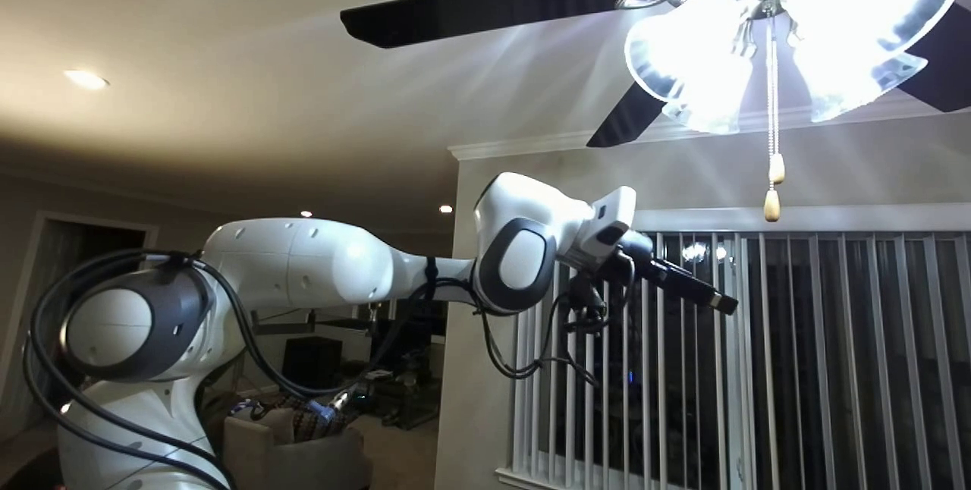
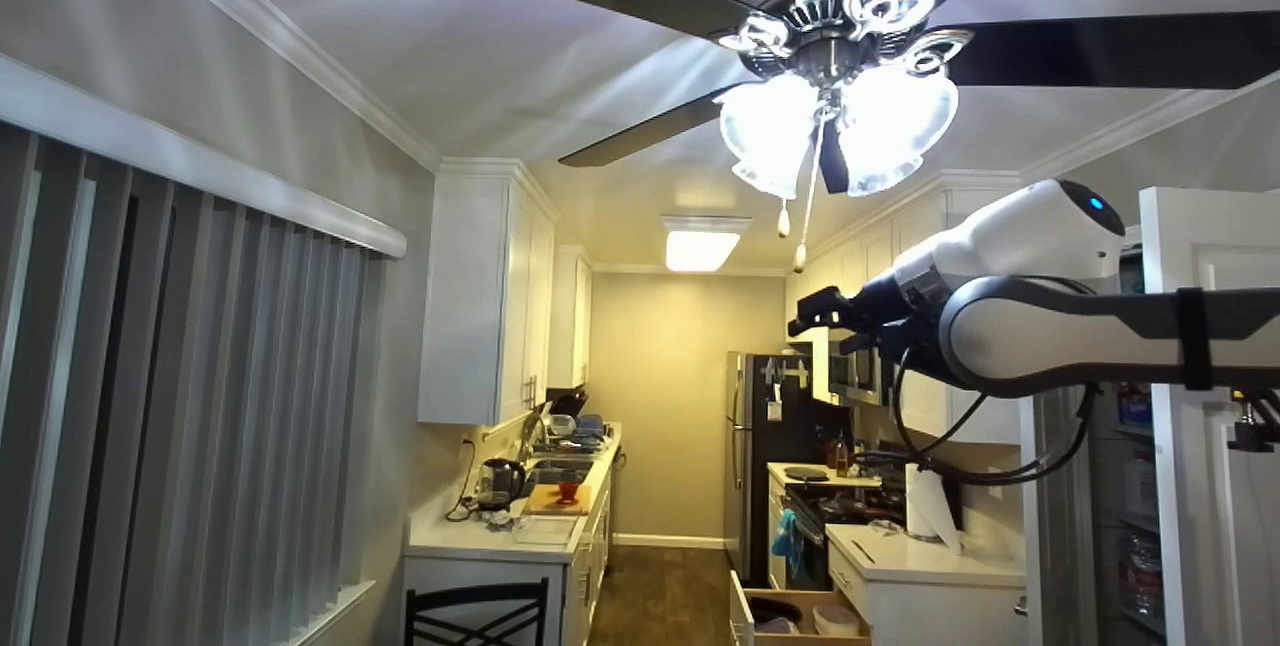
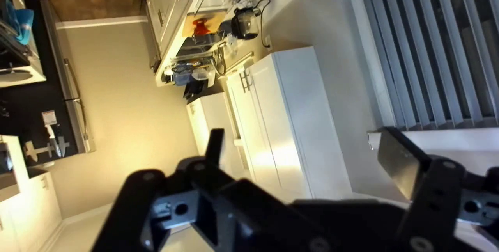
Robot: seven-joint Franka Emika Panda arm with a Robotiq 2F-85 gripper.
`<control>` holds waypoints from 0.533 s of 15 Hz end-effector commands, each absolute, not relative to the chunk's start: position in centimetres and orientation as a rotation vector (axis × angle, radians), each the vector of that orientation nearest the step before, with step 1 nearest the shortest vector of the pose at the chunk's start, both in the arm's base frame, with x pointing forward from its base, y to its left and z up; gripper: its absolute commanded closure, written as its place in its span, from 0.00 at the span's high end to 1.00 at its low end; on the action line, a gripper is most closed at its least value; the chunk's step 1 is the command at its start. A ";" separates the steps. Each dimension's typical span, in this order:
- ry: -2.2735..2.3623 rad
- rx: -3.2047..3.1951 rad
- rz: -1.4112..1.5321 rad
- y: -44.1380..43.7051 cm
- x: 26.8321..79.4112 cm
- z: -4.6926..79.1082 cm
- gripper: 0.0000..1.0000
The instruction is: Turn off the lights
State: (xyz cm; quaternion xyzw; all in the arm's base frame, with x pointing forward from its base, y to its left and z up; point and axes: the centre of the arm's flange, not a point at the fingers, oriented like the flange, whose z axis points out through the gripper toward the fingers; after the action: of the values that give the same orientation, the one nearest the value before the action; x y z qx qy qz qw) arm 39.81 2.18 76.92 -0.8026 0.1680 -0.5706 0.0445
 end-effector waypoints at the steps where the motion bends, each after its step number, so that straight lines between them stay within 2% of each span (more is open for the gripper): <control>1: 0.555 -2.390 -1.865 4.5 37.1 79.2 1.00; 8: 0.735 -2.342 -2.040 4.8 39.3 84.5 1.00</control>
State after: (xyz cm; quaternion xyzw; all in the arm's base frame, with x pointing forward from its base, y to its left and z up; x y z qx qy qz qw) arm 36.86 4.97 81.86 -0.7527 0.1963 -0.6284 0.0038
